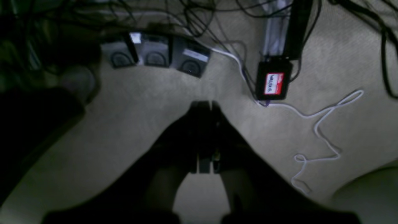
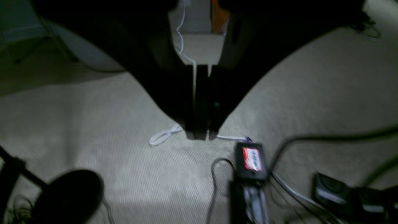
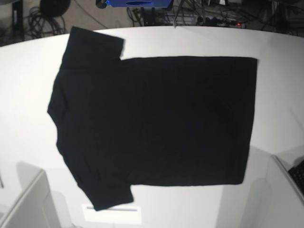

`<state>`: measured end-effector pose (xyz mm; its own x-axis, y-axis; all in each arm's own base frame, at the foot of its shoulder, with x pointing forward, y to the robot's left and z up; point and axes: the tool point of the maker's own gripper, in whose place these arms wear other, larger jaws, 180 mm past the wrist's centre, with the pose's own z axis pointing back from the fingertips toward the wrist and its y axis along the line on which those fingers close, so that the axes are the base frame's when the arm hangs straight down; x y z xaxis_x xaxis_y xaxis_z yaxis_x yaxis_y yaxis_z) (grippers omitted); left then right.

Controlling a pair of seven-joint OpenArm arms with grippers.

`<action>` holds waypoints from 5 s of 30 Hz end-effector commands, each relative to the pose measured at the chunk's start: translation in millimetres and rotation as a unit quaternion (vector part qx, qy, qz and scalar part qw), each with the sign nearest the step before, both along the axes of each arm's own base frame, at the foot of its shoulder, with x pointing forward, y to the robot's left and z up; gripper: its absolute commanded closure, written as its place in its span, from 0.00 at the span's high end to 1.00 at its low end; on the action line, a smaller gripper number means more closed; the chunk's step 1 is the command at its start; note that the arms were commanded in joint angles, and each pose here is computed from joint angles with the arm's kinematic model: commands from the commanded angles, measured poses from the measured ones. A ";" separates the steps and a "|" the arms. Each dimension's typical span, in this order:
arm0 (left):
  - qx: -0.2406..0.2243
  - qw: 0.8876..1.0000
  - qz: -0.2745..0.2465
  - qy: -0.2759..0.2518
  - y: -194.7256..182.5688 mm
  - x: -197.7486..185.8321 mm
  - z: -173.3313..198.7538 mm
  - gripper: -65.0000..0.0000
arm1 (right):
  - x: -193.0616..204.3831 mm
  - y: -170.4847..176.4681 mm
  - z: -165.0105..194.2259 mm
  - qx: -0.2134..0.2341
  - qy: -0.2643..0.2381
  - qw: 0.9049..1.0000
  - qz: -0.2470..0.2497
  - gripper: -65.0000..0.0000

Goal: Fold the T-shirt properly

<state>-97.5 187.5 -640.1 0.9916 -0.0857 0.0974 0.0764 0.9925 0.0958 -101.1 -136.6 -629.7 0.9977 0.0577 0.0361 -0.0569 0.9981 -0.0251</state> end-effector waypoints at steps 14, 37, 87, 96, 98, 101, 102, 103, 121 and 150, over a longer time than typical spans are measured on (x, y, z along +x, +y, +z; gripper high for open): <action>0.002 0.998 -0.036 -0.057 12.7 -40.4 66.3 0.00 | 3.8 -51.6 89.2 -0.067 -0.070 0.993 -0.071 0.00; 0.067 0.924 0.066 -0.370 83.7 112.7 275.7 0.00 | 146.9 -148.2 251.0 -0.188 -0.312 0.920 -0.143 0.00; -0.097 0.888 0.213 -0.396 122.7 258.9 240.0 0.81 | 264.3 -85.4 257.3 0.002 -0.397 0.913 -0.091 0.59; -0.115 0.894 0.232 -0.367 114.1 254.4 219.1 0.54 | 261.7 -100.8 267.4 0.027 -0.419 0.896 -0.143 0.59; -0.128 0.894 0.217 -0.370 107.2 257.1 220.9 0.47 | 258.8 -106.7 266.7 0.027 -0.410 0.900 -0.145 0.59; -0.141 0.895 0.199 -0.373 100.6 258.6 222.7 0.26 | 253.2 -106.8 259.1 0.035 -0.377 0.916 -0.133 0.60; -0.142 0.896 0.198 -0.372 100.1 258.1 222.6 0.16 | 252.7 -102.5 255.1 0.048 -0.368 0.920 -0.126 0.60; -0.141 0.895 0.199 -0.373 100.7 258.0 222.8 0.09 | 254.7 -99.5 252.3 0.059 -0.365 0.921 -0.125 0.60; -0.134 0.897 0.195 -0.373 106.1 257.3 224.3 0.00 | 218.1 -114.4 196.5 0.098 -0.235 0.958 -0.130 0.59; -0.132 0.898 0.193 -0.373 106.0 257.5 225.2 0.00 | 210.6 -64.3 171.1 0.160 -0.183 0.964 -0.105 0.09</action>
<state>159.2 289.0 -421.0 0.5991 0.3895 0.6995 -0.2735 0.9207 -0.2784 129.3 -201.1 -446.6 0.8509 -0.2585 0.4574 0.1007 0.9347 0.3409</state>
